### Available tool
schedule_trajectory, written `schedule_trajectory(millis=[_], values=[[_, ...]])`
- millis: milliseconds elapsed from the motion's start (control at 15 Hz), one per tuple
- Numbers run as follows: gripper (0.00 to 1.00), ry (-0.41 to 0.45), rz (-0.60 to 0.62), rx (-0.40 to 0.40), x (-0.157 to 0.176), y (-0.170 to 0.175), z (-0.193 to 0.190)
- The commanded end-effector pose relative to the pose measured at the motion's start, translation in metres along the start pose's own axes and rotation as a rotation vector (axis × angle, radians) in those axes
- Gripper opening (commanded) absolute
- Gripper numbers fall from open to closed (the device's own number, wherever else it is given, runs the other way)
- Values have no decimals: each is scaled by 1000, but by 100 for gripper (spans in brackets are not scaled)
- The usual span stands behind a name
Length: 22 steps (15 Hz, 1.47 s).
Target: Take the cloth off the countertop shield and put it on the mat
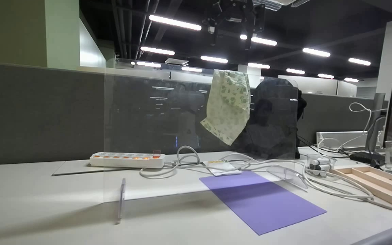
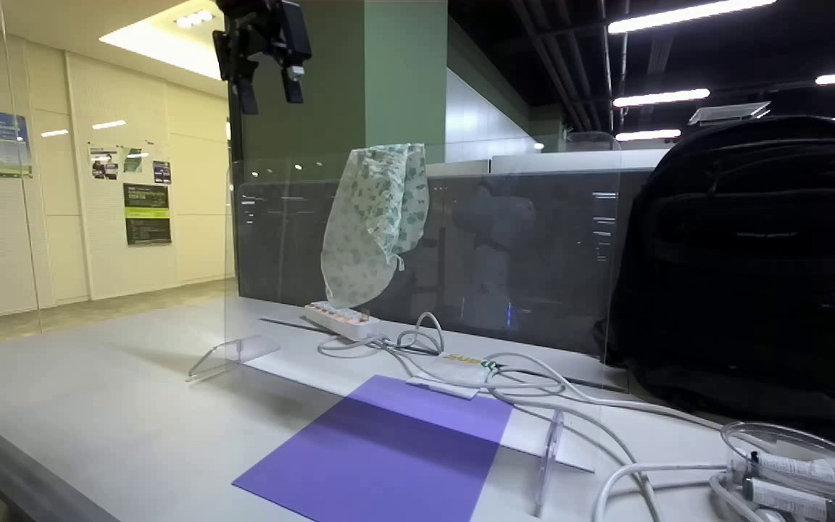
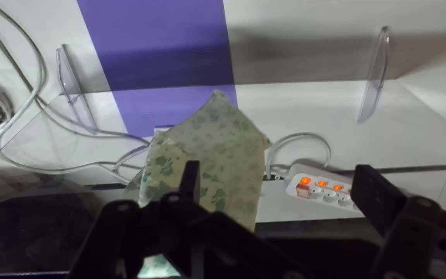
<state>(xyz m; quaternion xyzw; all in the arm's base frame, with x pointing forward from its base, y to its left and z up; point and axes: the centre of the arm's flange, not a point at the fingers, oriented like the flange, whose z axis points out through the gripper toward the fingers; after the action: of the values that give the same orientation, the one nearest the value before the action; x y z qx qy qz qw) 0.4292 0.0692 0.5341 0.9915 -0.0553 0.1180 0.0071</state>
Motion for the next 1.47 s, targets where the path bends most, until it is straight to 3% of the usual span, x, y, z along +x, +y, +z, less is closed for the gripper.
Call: schedule_trajectory(millis=[0,267,467,800,933,1000,1067,1400], values=[[100,156,123,13,8,59,-9],[100,241,208,69,26,118,-12],[100,200,149,114,34,137,-3],[100,100,-35,112,39,131,26],[100,115,-61,93,43,122,37],[100,170,4,42,45,119,41],[100,129,-33,88,36,124,38],[100,164,-54,50,46,122,46]])
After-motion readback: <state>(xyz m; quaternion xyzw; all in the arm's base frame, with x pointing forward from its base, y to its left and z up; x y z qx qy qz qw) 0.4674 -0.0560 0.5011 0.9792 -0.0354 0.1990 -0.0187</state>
